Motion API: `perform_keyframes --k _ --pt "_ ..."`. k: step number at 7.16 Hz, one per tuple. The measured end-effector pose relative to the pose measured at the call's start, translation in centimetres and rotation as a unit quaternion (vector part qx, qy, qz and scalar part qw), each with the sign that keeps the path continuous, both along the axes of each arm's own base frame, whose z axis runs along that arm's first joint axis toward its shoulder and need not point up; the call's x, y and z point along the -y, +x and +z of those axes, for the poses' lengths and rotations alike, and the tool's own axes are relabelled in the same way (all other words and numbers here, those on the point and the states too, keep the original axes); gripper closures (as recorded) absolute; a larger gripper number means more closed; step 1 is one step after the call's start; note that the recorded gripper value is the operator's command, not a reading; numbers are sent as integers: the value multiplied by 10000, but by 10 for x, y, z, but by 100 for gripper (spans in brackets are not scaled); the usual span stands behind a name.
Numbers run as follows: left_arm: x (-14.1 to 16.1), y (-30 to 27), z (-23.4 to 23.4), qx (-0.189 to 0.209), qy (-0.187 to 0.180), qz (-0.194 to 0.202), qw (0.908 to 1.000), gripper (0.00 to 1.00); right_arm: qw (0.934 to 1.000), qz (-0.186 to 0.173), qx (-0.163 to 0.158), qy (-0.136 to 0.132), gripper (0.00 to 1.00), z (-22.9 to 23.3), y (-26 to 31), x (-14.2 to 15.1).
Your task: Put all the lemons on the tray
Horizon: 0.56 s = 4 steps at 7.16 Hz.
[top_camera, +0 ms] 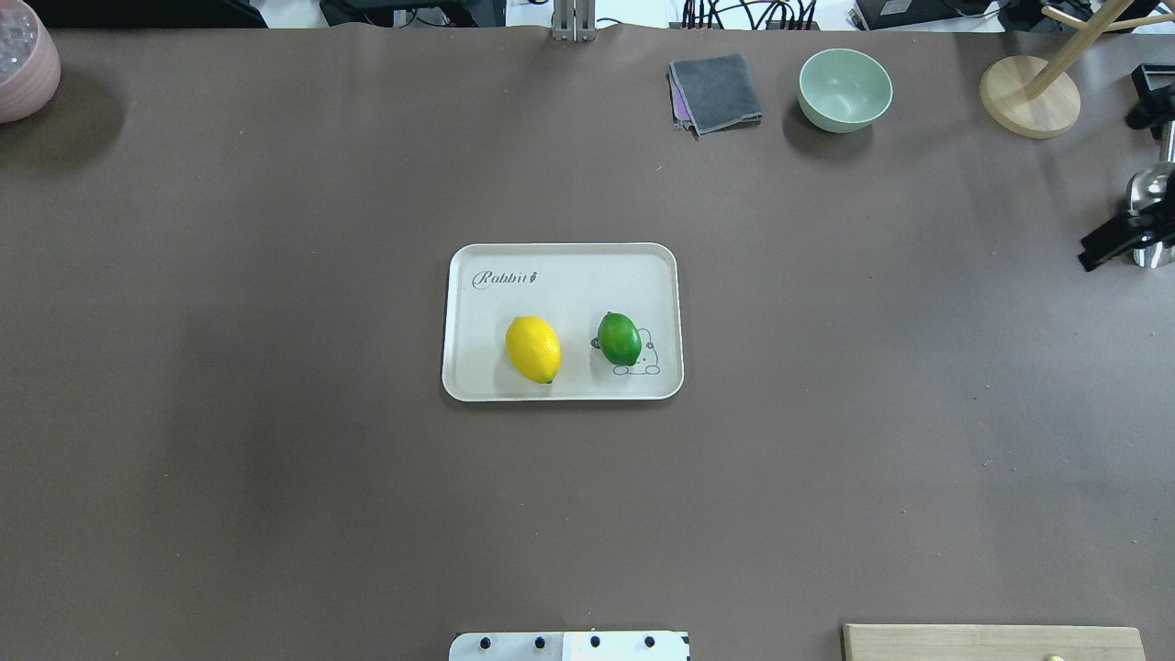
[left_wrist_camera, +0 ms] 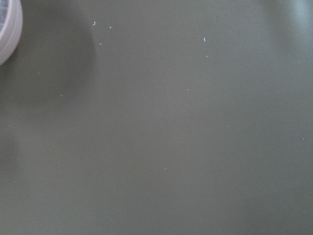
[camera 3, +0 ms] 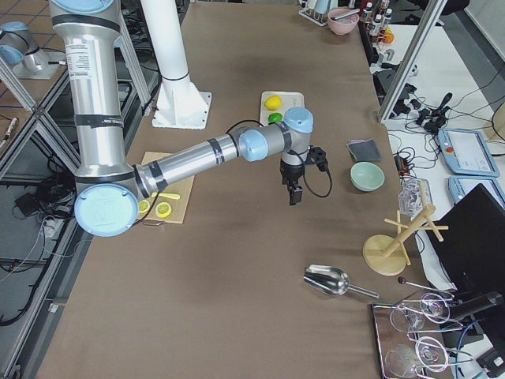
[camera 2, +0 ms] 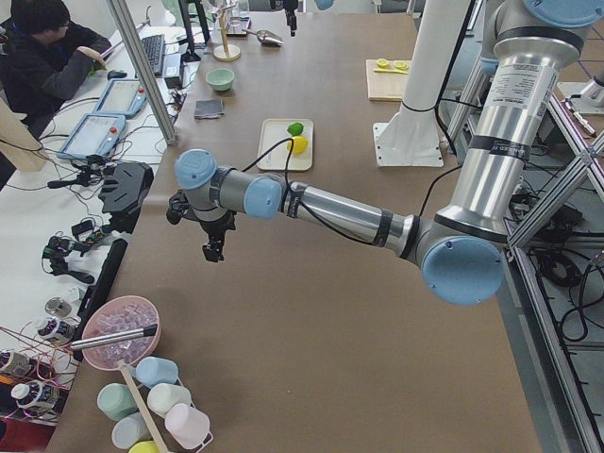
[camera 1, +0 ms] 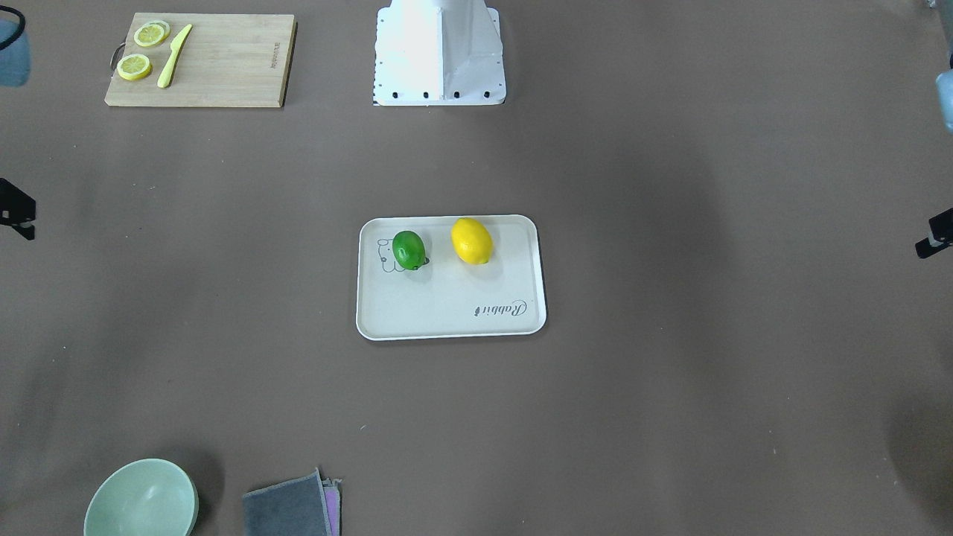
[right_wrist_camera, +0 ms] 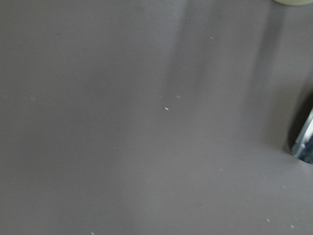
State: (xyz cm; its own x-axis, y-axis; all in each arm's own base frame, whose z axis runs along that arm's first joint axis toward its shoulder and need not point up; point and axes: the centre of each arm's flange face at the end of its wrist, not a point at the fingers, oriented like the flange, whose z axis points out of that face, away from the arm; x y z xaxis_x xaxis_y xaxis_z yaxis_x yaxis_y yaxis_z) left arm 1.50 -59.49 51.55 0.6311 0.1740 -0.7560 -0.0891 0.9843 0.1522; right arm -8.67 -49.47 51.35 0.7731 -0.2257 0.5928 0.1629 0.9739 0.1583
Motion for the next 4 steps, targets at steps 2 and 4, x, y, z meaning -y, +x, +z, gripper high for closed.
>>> perform_keyframes --k 2,4 --pt "-14 -32 25 46 -295 -178 9994 3 9980 454 21 -439 0 55 75 -33" --pt "-30 -43 46 61 -551 -269 9981 3 9953 652 125 -705 0 76 96 -50"
